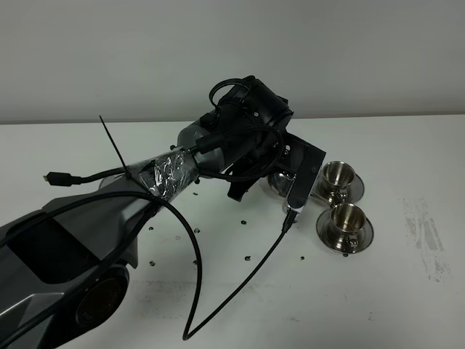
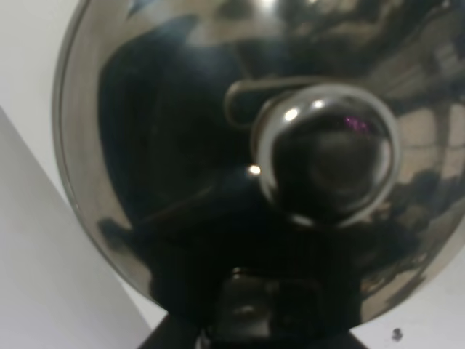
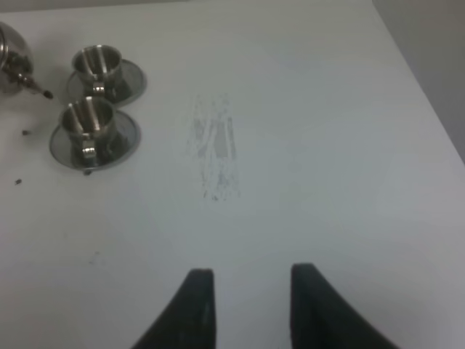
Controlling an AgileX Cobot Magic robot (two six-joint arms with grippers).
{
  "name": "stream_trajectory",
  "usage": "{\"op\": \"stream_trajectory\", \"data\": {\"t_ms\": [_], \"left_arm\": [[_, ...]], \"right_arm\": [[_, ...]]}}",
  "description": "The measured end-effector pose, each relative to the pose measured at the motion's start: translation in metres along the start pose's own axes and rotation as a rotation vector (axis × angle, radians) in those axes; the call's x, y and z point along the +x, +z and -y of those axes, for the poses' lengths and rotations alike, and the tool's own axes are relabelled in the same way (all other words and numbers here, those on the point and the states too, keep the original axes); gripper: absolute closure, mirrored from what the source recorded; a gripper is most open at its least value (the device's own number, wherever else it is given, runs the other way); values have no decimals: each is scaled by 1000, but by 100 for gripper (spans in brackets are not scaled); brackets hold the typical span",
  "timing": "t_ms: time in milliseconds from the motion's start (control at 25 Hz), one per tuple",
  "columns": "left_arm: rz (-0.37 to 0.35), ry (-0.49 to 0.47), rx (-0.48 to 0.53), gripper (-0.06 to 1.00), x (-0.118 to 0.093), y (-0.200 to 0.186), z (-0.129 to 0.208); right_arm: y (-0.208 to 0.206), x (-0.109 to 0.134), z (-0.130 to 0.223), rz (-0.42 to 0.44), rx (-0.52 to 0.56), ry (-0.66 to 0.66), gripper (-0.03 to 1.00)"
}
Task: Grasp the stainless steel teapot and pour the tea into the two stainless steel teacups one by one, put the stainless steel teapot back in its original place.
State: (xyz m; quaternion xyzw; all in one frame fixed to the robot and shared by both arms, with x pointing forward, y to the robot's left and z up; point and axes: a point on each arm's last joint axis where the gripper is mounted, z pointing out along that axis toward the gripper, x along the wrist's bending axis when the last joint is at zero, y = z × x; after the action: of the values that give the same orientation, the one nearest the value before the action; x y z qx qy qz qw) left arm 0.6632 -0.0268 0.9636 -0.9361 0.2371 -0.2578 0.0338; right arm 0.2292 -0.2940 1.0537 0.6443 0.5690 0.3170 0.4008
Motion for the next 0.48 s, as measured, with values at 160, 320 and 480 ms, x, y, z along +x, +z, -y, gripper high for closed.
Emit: {"op": "stream_trajectory", "data": {"t_ms": [160,320,480], "left_arm": [[-18,20,10,75,1,-2,-5],[-25,33,14,75,1,-3,-9],[-37,27,32,75,1,-4,-11]], "right_arm": [[0,0,0,0,0,0,72],[0,0,0,0,0,0,72],[0,0,0,0,0,0,72]]}}
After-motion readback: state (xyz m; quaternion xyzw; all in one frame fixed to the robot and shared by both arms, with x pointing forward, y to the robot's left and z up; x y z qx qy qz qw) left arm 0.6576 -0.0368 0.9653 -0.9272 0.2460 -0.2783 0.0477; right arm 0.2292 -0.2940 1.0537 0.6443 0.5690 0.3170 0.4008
